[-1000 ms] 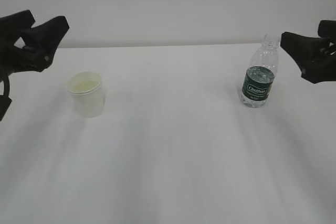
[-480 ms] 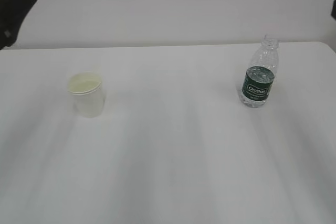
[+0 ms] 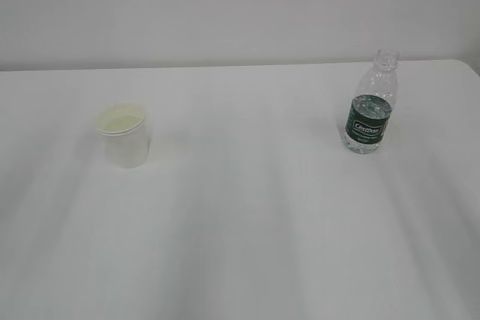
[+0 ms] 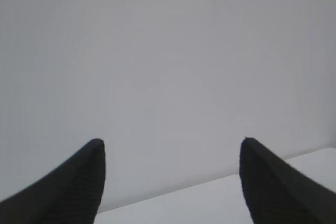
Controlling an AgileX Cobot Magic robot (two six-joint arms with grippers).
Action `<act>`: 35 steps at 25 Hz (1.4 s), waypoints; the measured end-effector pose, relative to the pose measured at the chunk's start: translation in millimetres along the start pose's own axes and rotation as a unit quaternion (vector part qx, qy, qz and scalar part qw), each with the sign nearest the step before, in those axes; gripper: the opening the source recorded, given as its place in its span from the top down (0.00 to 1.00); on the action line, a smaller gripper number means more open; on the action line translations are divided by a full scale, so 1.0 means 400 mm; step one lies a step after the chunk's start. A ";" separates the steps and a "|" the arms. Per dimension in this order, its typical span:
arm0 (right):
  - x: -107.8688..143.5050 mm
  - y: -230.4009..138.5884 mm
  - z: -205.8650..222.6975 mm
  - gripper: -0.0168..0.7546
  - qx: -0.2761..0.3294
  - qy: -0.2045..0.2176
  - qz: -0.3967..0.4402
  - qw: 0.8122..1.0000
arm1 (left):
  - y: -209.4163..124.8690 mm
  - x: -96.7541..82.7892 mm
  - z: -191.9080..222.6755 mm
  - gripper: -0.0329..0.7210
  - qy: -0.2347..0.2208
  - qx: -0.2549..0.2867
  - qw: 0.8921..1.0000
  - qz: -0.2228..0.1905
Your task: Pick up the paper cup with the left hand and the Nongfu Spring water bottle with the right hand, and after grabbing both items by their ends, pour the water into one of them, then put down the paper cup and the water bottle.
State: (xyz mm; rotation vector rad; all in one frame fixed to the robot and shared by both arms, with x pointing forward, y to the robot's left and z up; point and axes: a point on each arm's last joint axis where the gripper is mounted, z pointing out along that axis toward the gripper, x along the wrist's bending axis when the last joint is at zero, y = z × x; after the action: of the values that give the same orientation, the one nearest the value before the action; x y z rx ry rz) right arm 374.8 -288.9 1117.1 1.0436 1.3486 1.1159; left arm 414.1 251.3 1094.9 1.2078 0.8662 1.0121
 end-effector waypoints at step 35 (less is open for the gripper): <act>-0.018 0.038 -0.253 0.22 0.178 -0.022 0.190 0.965 | 0.163 -0.004 -0.338 0.20 0.093 0.161 0.980 -0.078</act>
State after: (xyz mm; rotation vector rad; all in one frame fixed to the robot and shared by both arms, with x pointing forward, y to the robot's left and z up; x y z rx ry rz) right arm 274.3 -300.2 1134.9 1.6342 1.3779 1.1394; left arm 277.7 297.1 1137.0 1.3050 1.2893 0.8882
